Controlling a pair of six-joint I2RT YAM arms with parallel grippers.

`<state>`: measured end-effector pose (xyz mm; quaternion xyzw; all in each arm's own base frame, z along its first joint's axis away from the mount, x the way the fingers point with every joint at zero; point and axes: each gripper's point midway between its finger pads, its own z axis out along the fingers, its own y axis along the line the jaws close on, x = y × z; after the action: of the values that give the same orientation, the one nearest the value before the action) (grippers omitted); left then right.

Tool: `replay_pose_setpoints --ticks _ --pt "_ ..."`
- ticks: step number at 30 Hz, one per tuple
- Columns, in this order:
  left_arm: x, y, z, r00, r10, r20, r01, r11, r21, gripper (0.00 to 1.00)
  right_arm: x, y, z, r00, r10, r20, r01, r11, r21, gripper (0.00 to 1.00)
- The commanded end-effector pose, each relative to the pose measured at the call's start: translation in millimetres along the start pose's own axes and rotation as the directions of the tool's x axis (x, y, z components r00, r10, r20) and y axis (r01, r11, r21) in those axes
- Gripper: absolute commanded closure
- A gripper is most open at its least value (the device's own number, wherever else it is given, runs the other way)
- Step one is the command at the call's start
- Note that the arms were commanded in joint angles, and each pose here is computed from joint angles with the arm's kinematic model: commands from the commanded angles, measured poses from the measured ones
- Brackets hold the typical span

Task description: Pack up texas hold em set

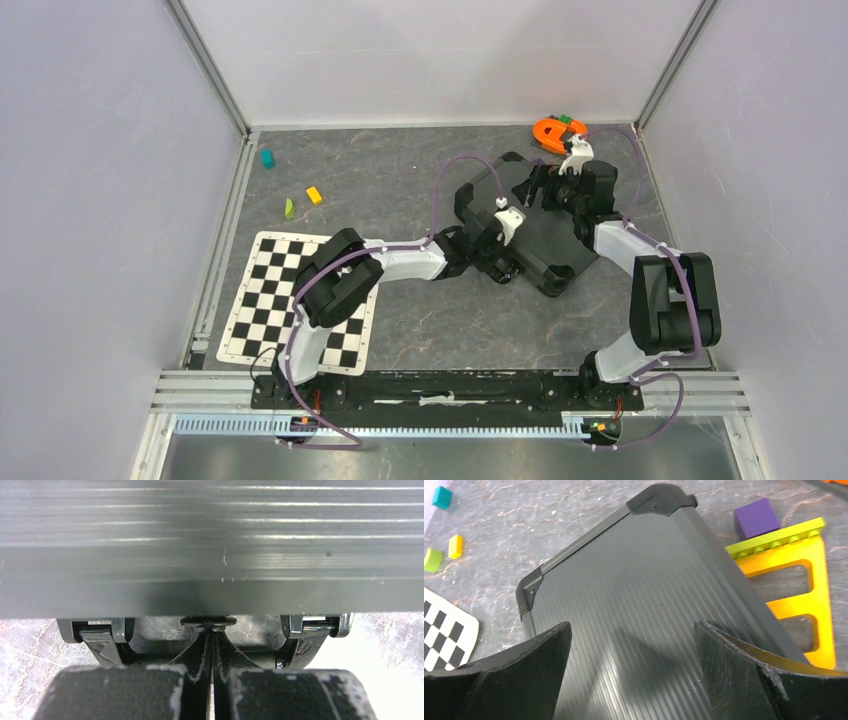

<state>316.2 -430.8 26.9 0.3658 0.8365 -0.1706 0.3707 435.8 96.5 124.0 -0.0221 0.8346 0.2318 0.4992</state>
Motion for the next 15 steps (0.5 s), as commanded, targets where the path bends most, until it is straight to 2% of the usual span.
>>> replay_pose_setpoints --ticks 1,5,8,11,13,15 --pt "52.9 32.4 30.8 1.0 -0.015 0.007 0.016 0.996 -0.093 0.98 147.8 7.9 -37.5 0.852 0.283 -0.441 -0.276 0.958 0.081 0.02" --pt "27.7 40.3 -3.5 0.99 -0.045 0.135 0.063 0.989 -0.132 0.97 91.7 16.4 -36.4 0.918 0.256 -0.301 -0.252 0.966 0.052 0.02" --pt "-11.8 54.2 -53.4 0.961 -0.068 0.267 0.118 0.977 -0.176 0.81 34.5 5.5 -46.9 0.969 0.188 -0.16 -0.165 0.975 0.148 0.02" --pt "-45.5 71.3 -105.8 0.925 -0.111 0.364 0.198 0.957 -0.211 0.55 -31.2 -5.8 -73.2 0.996 0.091 0.021 -0.093 0.957 0.275 0.02" --pt "-60.5 82.6 -139.5 0.899 -0.155 0.411 0.257 0.944 -0.207 0.48 -62.3 -10.5 -102.5 0.988 0.031 0.148 -0.082 0.932 0.354 0.02" --pt "-68.9 102.4 -177.2 0.861 -0.198 0.469 0.339 0.91 -0.238 0.33 -82.4 -5.7 -138.7 0.954 -0.042 0.297 -0.076 0.924 0.375 0.02"
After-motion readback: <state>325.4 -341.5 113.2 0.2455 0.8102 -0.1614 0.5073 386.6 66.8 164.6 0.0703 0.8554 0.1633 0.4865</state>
